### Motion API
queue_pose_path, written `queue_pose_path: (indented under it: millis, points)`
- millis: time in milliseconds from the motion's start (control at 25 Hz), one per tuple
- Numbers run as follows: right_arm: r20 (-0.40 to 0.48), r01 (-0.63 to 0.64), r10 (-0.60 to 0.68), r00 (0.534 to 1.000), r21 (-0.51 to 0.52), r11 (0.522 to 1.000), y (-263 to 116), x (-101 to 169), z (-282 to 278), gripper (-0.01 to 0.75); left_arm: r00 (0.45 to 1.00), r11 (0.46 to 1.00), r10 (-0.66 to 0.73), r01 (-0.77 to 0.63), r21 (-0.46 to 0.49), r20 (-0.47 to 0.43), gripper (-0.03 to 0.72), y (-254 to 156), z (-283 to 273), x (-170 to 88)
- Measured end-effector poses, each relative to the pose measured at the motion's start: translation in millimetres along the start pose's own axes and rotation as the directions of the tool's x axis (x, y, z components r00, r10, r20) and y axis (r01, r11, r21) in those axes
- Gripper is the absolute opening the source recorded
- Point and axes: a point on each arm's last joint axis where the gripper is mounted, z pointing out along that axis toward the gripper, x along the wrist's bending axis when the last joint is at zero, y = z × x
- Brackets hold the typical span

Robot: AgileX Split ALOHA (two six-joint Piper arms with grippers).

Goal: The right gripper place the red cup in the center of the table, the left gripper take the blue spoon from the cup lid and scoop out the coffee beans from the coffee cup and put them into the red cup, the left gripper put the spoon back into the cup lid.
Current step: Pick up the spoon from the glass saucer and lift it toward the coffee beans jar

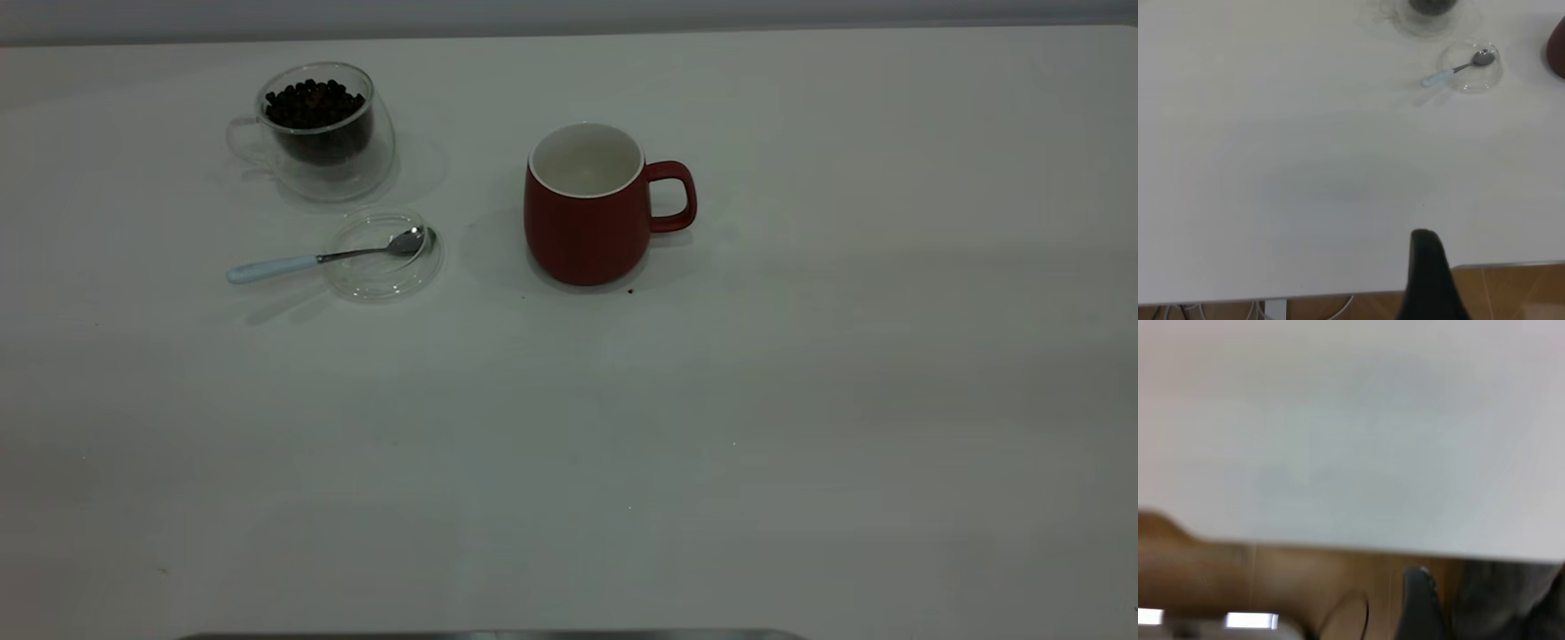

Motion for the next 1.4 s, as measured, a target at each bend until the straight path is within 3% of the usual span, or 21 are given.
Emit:
queue_pose_path:
  millis: [200,480,1400]
  points:
    - [0.002,-0.067,0.069,0.998,-0.181,0.981,-20,1,-22,0.573,1.0,1.0,0.0,0.0,0.0,0.0,0.556,0,0,0]
    - [-0.002,-0.077,0.081,0.997,-0.331,0.94,-40,2,-32,0.573,1.0,1.0,0.0,0.0,0.0,0.0,0.556,0,0,0]
    - [-0.023,-0.063,0.059,0.998,-0.333,0.941,-40,1,-32,0.573,1.0,1.0,0.0,0.0,0.0,0.0,0.556,0,0,0]
